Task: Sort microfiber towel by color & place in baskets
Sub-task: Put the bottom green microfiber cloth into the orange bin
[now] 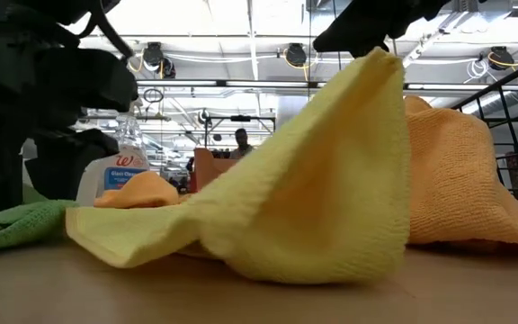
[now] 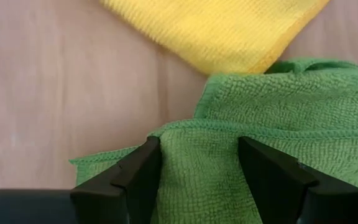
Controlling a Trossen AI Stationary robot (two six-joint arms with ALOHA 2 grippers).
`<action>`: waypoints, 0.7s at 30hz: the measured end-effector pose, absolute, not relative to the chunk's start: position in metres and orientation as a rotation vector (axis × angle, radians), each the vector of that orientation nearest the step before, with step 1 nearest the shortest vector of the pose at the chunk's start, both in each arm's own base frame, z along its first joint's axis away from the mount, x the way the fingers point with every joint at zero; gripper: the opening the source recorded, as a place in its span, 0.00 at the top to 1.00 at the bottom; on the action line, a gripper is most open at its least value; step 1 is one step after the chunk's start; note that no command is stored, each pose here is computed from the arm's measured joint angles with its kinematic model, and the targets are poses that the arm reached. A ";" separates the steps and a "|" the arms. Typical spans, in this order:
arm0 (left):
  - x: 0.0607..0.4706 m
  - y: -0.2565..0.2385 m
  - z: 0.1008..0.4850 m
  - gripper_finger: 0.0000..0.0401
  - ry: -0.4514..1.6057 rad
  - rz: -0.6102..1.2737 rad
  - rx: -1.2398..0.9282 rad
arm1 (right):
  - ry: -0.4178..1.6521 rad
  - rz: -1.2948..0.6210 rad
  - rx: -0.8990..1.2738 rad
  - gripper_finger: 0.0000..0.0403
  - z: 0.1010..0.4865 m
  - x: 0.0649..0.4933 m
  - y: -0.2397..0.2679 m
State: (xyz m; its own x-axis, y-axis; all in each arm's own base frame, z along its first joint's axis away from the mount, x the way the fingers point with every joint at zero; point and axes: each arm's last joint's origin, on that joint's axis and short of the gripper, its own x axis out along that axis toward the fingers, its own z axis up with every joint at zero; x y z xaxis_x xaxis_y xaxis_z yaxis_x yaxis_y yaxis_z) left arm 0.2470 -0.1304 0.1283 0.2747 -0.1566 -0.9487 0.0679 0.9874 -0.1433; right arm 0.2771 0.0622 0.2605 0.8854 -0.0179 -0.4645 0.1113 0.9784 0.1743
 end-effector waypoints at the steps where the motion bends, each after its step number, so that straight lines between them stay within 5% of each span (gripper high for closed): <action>1: 0.247 -0.130 0.128 0.46 1.284 -0.151 -0.080 | 0.484 -0.069 0.198 1.00 0.260 0.277 0.062; 6: 0.246 -0.131 0.128 0.59 1.292 -0.159 -0.085 | 0.516 -0.075 0.193 1.00 0.257 0.275 0.062; 14: 0.245 -0.132 0.127 0.94 1.326 -0.207 -0.119 | 0.518 -0.075 0.193 1.00 0.257 0.275 0.062; 21: 0.245 -0.132 0.135 0.95 1.307 -0.217 -0.125 | 0.517 -0.078 0.202 1.00 0.257 0.275 0.062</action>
State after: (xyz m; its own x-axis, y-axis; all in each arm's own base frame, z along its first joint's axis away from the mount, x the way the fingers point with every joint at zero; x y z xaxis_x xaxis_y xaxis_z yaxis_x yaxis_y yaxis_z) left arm 0.2449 -0.1318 0.1346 0.2446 -0.2285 -0.9423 0.0877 0.9731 -0.2132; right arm 0.2753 0.0617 0.2572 0.8669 -0.0228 -0.4979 0.1244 0.9772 0.1718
